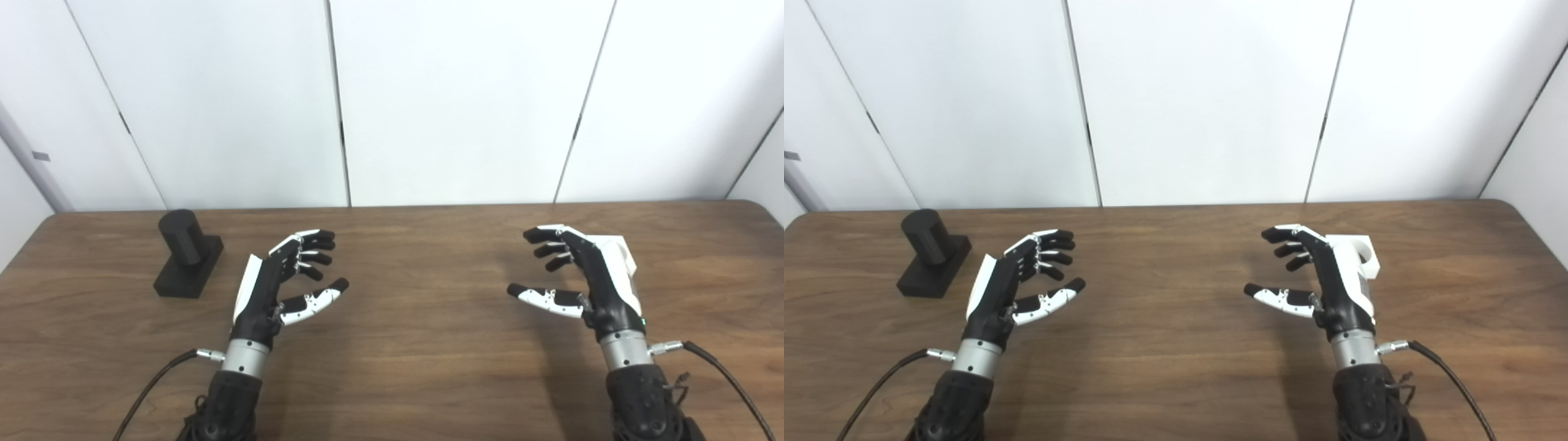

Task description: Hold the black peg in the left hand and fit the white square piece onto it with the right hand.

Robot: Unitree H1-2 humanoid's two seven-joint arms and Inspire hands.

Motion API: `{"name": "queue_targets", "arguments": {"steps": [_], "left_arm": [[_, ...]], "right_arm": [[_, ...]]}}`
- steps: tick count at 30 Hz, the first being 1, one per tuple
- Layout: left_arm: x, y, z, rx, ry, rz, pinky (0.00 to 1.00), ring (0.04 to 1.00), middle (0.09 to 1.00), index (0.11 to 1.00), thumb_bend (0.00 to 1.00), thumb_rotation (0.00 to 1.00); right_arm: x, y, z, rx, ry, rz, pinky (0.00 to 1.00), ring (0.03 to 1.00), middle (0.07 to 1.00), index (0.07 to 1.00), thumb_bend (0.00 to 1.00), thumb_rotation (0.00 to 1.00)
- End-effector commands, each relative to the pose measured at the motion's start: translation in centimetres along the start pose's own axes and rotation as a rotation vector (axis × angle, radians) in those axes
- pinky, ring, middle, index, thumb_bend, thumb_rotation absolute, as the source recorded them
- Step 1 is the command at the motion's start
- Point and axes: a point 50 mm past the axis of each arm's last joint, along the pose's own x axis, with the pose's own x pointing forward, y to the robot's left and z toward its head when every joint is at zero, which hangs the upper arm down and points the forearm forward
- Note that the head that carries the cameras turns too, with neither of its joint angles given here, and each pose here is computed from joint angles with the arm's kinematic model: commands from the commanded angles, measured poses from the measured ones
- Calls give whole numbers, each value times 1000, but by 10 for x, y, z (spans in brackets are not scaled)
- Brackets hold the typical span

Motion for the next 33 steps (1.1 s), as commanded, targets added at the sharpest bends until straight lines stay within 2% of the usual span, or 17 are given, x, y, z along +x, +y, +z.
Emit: {"name": "queue_targets", "arguments": {"steps": [1,20,26,33], "left_arm": [[13,6,14,10,-82,14,533,651,711,711,686,0],[13,3,14,11,-80,4,521,647,709,706,683,0],[13,-11,15,-39,-84,-15,500,646,707,711,708,0],[14,-30,16,-8,-78,-22,556,679,715,715,679,20]], "right_arm": [[11,-9,17,6,-86,-45,515,629,682,651,578,3],[11,-10,16,-1,-90,-41,514,630,681,651,574,3],[9,-20,9,-1,-88,-26,520,643,690,658,558,0],[8,-30,2,25,-81,-39,514,641,690,653,561,0]]}}
